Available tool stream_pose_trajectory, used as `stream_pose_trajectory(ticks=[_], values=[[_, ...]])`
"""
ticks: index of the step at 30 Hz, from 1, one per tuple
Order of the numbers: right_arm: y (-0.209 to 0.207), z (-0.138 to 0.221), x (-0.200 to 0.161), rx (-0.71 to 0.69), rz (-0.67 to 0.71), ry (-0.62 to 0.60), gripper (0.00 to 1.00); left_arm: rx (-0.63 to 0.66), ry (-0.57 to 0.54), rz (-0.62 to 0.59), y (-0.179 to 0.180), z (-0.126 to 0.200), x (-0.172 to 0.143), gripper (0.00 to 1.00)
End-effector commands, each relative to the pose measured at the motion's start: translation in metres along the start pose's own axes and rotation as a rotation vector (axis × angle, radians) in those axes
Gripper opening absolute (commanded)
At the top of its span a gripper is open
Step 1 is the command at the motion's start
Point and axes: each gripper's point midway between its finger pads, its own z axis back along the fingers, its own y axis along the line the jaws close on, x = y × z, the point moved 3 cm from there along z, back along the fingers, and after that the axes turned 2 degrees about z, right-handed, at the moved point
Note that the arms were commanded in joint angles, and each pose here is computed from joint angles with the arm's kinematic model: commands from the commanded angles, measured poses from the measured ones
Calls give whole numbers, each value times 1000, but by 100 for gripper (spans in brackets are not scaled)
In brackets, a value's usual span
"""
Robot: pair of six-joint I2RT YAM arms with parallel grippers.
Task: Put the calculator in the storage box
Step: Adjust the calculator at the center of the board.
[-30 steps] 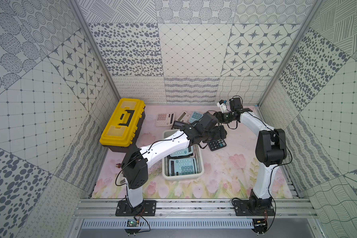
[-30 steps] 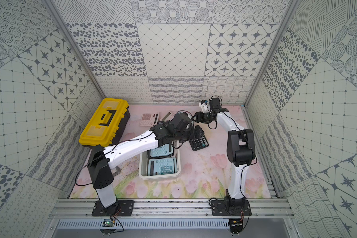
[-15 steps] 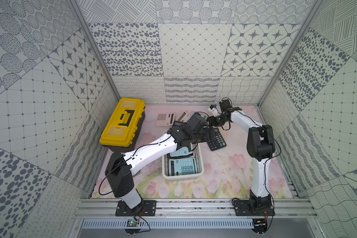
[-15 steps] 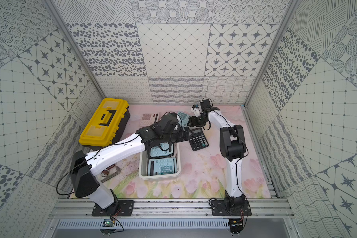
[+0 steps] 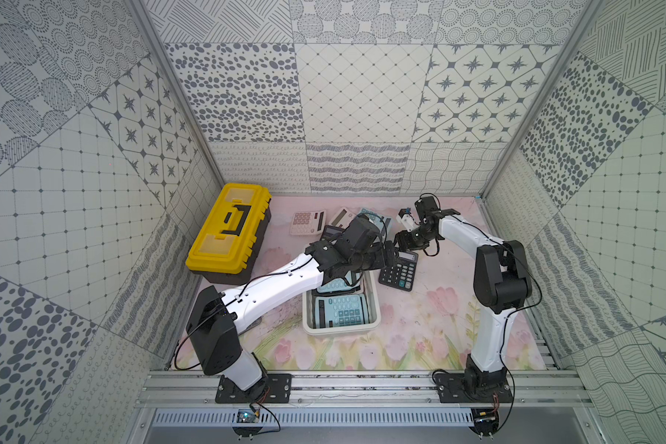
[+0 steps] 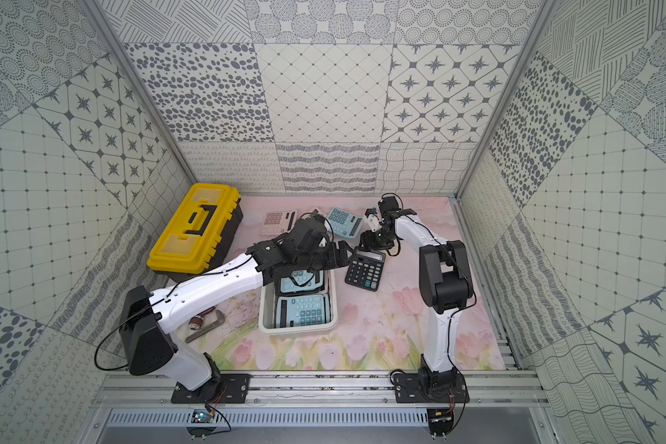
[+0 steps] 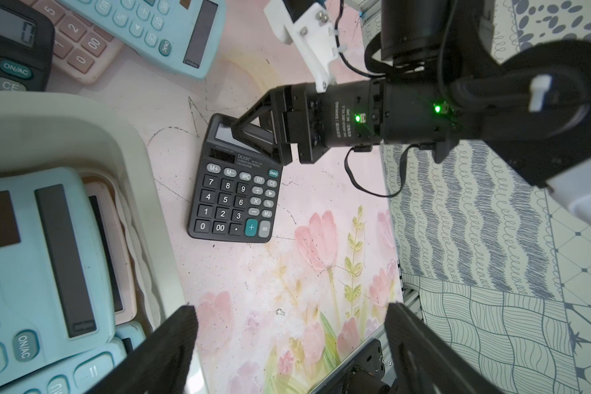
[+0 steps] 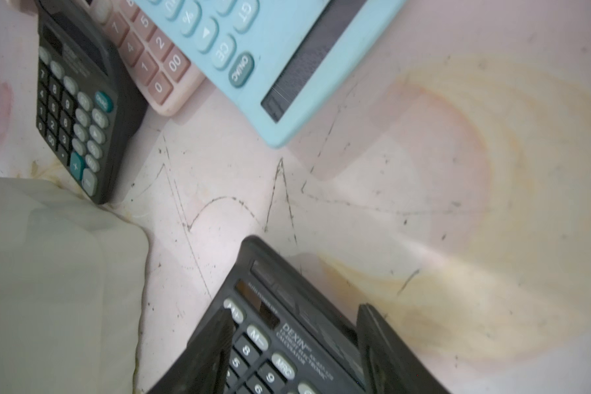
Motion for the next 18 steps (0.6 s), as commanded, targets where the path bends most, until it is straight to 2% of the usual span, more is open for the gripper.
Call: stream_pose_trajectory(ticks=[1, 12, 18], values=[[2, 13, -19, -23, -35, -6, 64, -54, -32, -6, -9, 8, 8, 91], [26, 32, -91, 59, -111, -17, 63, -72, -32, -8, -13, 17, 9, 91], [10, 51, -66, 26, -181, -94, 63, -74, -38, -61, -15, 31, 12, 91]])
